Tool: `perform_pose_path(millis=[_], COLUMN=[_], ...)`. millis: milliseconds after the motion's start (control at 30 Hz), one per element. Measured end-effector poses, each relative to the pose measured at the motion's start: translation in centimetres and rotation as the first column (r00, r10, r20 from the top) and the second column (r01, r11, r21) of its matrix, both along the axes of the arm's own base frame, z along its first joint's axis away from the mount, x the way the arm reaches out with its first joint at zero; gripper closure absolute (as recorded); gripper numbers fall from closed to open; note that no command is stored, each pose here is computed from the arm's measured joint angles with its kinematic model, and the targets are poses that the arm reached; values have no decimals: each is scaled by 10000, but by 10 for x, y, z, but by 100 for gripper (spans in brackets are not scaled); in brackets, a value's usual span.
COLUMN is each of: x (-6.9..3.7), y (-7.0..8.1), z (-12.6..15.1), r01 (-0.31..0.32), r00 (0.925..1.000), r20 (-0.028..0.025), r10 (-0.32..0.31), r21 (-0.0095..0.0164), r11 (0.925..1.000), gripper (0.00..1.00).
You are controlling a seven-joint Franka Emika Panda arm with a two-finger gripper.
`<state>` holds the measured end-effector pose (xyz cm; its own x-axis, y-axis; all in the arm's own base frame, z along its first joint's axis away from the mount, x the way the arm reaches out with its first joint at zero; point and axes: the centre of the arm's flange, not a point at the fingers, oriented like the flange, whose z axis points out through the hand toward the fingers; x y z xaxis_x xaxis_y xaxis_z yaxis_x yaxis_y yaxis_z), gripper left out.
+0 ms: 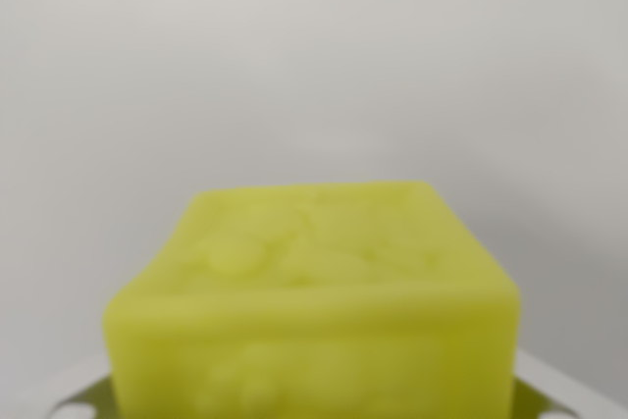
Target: Pick yellow cube
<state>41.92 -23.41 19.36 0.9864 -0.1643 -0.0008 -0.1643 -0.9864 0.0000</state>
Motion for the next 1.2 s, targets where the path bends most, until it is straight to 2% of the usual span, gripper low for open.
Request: perform_pose_path(millis=[1200], x=[0], y=[0], z=[90], r01=[3], r00=[10000], r20=[-13], r10=[-3], r21=[5], r11=[10000], gripper=[100])
